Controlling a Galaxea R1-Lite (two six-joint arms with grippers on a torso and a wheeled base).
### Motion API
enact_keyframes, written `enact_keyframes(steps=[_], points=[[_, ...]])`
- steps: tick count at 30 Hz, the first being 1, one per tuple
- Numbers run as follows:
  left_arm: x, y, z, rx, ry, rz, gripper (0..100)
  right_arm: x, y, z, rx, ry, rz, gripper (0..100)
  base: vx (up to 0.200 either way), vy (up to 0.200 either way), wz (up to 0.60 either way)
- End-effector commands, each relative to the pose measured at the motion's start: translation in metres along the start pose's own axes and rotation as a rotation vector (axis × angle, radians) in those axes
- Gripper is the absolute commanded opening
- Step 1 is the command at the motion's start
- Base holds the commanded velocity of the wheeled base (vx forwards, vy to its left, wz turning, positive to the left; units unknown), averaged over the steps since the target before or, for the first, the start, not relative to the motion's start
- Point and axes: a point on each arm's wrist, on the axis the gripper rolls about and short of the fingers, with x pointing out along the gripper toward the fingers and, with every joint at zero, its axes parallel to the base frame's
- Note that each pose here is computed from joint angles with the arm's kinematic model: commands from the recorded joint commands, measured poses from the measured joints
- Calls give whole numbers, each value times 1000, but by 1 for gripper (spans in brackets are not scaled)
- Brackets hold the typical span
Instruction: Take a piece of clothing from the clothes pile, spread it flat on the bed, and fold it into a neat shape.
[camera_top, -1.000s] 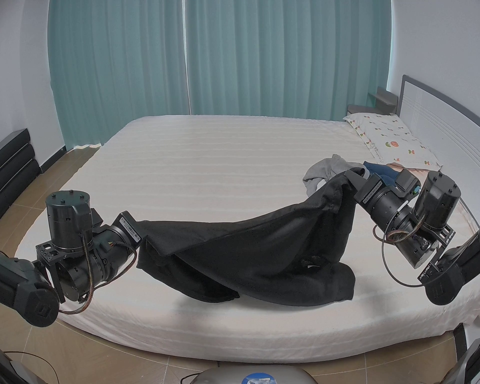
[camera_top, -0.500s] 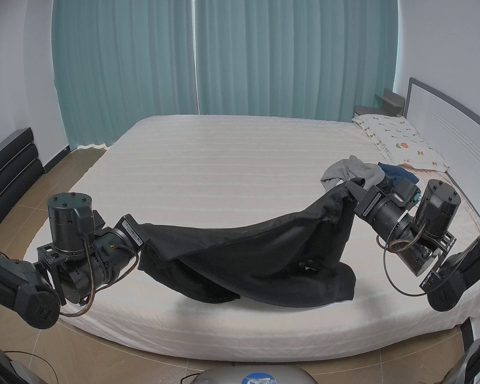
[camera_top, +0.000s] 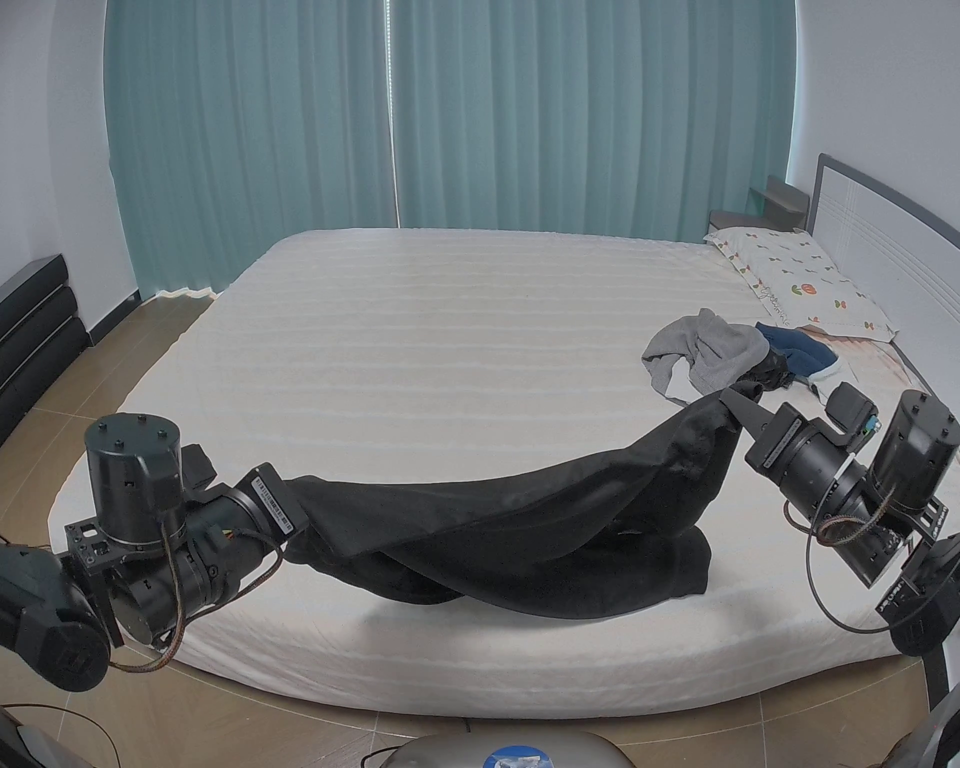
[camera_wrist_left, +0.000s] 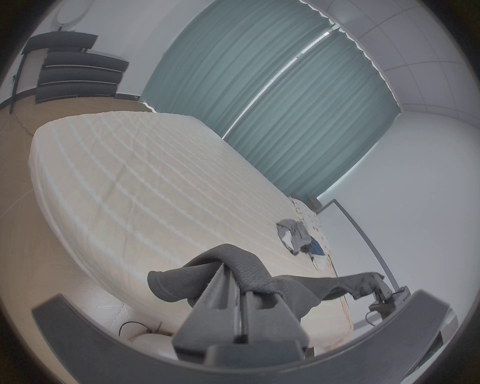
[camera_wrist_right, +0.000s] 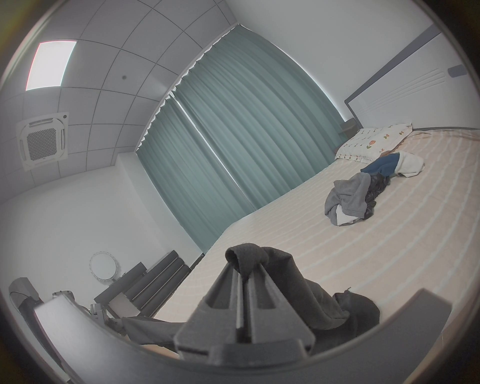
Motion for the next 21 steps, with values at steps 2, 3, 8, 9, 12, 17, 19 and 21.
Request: enact_keyframes(steps=[2,3,8,9,12,17,19,21], points=[[-26,-11,4,8,-35,-84,0,-32,14,21,15,-66,69,0,-200,0,0],[-33,-14,8,4,-51,-102,0,-42,19,29,15,-92,100,0,0,0,0],[-52,-21,22,0,-96,-127,0,-70,33,58,-8,-188,166,0,0,0,0],[-57,-24,26,-2,-109,-141,0,-74,37,64,-8,-205,183,0,0,0,0],[-72,-39,44,-2,-140,-174,0,-87,54,92,1,-260,226,0,0,0,0],[-82,-60,72,-9,-153,-177,0,-97,82,140,9,-320,276,0,0,0,0],[-74,-71,81,-6,-118,-175,0,-87,96,167,0,-309,268,0,0,0,0],[-55,-71,83,-5,-101,-136,0,-67,95,175,-12,-284,224,0,0,0,0]])
